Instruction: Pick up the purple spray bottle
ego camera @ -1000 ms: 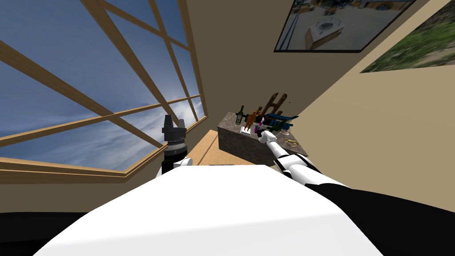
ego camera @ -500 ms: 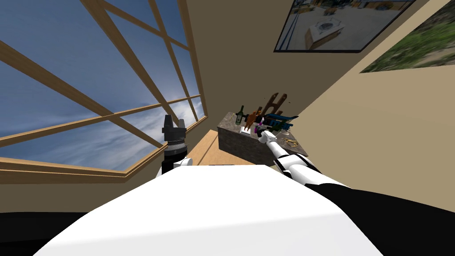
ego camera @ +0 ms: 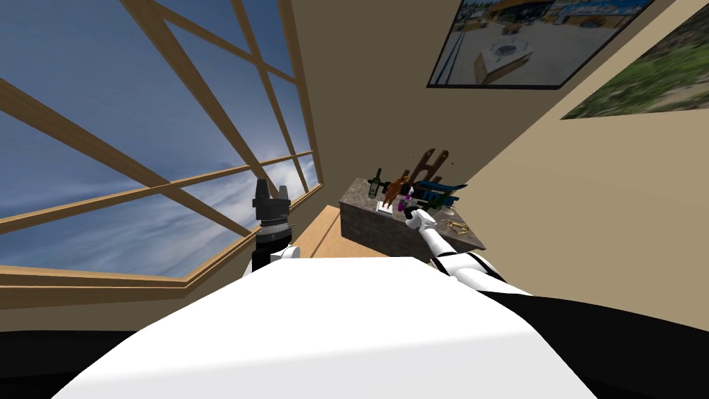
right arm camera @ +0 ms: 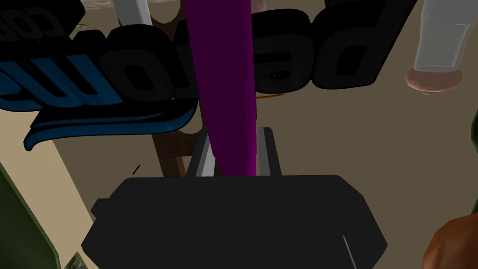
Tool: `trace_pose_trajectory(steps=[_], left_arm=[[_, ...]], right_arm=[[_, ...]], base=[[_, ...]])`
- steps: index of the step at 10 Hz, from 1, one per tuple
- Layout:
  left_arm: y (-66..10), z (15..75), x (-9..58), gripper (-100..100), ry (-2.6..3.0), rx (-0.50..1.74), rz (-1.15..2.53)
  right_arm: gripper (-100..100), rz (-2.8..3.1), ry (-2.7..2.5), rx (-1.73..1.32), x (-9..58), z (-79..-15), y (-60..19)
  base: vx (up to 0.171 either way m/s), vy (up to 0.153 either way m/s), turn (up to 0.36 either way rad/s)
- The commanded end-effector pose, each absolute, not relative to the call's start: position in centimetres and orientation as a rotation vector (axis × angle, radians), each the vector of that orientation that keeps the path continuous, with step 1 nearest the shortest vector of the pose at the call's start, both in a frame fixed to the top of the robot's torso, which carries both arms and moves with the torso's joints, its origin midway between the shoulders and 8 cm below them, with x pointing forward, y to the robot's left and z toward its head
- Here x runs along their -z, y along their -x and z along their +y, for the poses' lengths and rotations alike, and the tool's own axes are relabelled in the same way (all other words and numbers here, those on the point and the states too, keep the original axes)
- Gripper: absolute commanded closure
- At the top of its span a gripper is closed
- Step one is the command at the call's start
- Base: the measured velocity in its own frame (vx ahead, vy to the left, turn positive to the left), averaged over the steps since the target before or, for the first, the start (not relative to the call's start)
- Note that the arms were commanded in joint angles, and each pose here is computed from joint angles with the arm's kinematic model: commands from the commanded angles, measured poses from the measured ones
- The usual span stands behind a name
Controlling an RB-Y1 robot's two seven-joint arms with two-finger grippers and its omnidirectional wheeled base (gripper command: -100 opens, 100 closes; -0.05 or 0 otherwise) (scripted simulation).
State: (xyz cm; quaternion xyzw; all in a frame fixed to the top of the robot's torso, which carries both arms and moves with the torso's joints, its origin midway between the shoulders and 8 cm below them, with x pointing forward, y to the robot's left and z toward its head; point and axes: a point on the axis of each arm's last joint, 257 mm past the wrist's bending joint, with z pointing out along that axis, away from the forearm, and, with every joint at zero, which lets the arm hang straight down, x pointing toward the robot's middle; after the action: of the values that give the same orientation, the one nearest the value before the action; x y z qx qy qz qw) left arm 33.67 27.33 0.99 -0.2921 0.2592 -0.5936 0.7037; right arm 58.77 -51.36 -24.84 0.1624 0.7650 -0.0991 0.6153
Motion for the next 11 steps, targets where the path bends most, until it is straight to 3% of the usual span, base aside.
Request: trace_pose_trajectory(steps=[1, 11], left_arm=[[-33.7, 27.3, -1.0, 0, 0.65, 1.32, 0.577], [-33.7, 27.3, -1.0, 0, 0.65, 1.32, 0.577]], right_arm=[[100, 1.779, -0.373, 0.222, 25.9, -51.3, -57.4], [100, 1.753, -0.393, 0.178, 26.0, -53.6, -50.3]], base=[[0.063, 0.014, -0.008], [0.074, 0.027, -0.004]])
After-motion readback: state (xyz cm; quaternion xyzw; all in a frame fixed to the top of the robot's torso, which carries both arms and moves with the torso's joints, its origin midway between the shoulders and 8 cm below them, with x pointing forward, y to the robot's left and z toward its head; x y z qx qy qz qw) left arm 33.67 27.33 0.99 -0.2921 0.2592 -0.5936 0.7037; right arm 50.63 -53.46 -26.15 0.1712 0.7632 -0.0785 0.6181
